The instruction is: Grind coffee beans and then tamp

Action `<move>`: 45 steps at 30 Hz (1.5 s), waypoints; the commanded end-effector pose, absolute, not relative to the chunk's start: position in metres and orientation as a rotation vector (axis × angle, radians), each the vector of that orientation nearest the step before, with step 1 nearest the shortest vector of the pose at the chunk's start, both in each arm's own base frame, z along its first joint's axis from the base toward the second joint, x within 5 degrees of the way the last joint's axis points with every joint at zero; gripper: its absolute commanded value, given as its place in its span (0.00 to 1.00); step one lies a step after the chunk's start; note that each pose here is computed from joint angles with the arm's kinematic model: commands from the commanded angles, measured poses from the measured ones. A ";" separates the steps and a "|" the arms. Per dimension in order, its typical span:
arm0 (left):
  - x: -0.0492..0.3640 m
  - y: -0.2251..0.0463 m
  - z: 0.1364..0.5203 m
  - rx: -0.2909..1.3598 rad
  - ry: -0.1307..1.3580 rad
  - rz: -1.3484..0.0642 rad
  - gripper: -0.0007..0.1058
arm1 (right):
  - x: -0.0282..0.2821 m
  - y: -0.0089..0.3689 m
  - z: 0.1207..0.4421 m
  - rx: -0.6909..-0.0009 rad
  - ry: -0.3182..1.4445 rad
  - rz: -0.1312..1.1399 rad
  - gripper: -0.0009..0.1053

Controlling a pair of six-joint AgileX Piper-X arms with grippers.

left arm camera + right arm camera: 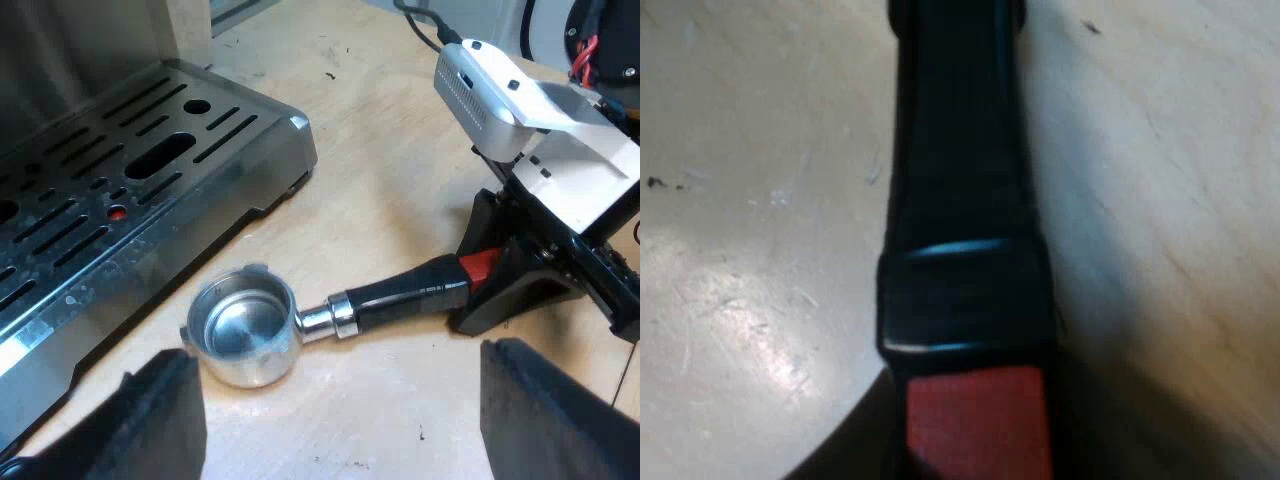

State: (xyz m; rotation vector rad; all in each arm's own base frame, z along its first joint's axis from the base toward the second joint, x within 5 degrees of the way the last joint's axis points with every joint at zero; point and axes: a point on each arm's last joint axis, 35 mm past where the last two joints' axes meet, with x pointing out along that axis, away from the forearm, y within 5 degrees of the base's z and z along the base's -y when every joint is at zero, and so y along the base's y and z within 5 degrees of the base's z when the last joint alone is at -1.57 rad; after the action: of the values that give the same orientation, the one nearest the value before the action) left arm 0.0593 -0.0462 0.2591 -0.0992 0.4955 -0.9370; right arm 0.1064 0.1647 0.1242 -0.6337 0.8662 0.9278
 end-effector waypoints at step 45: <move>0.058 -0.046 0.266 -0.097 0.479 -0.936 0.58 | 0.092 0.139 0.241 -0.719 1.005 0.872 0.56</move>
State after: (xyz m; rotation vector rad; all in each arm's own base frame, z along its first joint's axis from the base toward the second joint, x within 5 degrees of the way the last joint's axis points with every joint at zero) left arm 0.0590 -0.0461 0.2607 -0.0988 0.4908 -0.9375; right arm 0.0903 0.1377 0.2288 -0.7343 1.0281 0.8777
